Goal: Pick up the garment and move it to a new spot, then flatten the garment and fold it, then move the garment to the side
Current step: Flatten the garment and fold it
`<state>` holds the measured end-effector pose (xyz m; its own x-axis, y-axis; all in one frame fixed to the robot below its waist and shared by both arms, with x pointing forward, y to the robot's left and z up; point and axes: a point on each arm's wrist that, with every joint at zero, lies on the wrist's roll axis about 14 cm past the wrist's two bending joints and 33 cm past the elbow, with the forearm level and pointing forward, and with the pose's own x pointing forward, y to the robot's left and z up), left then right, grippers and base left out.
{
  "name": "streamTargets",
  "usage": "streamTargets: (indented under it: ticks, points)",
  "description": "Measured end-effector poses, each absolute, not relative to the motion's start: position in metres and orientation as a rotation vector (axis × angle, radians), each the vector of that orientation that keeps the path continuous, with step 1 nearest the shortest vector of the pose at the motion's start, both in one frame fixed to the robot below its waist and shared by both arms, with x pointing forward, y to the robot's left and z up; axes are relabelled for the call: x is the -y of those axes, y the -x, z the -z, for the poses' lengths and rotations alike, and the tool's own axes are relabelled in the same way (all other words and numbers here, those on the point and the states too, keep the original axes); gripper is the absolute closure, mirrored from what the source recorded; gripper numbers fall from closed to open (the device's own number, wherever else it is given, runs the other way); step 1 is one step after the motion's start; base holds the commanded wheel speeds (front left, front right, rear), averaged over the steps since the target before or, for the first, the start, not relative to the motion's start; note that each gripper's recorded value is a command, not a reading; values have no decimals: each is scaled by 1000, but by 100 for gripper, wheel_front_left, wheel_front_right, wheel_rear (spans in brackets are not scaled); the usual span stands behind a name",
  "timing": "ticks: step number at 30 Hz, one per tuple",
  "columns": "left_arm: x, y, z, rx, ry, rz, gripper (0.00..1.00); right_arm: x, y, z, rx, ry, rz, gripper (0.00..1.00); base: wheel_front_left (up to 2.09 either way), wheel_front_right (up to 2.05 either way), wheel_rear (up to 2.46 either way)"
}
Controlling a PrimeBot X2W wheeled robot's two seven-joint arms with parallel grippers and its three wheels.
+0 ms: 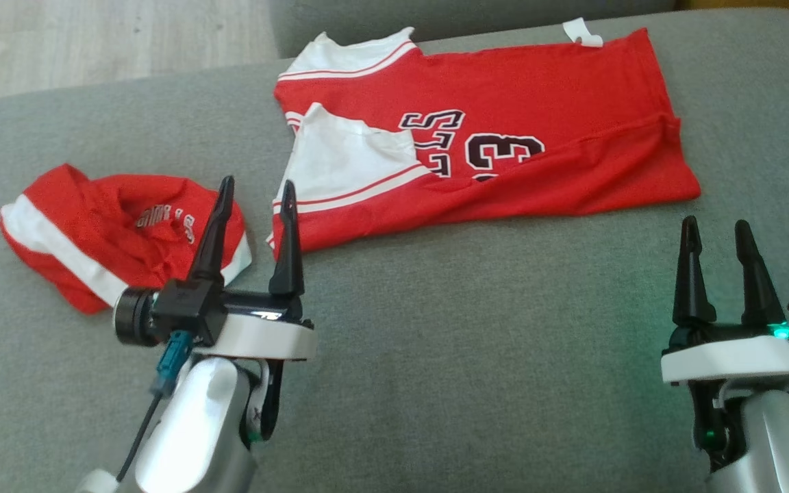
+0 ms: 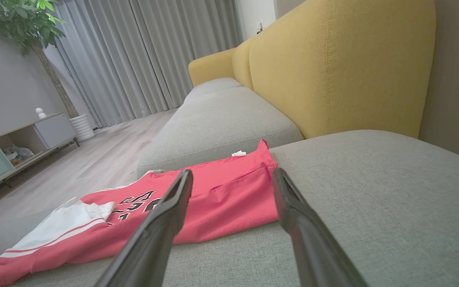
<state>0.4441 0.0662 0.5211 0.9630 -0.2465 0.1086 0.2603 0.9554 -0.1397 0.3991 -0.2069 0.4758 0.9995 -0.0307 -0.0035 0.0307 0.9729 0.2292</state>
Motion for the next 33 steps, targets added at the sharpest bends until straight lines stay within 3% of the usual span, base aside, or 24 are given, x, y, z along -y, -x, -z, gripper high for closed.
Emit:
streamTargets:
  ticks: [15,33]
  points:
    - [-62,-466,-407,-287,5,271,0,223,-396,-463,-30,-213,92,0,0,0,0]
    - [-47,-483,-358,-521,-40,317,0,237,-396,-464,-20,-242,137,0,0,0,0]
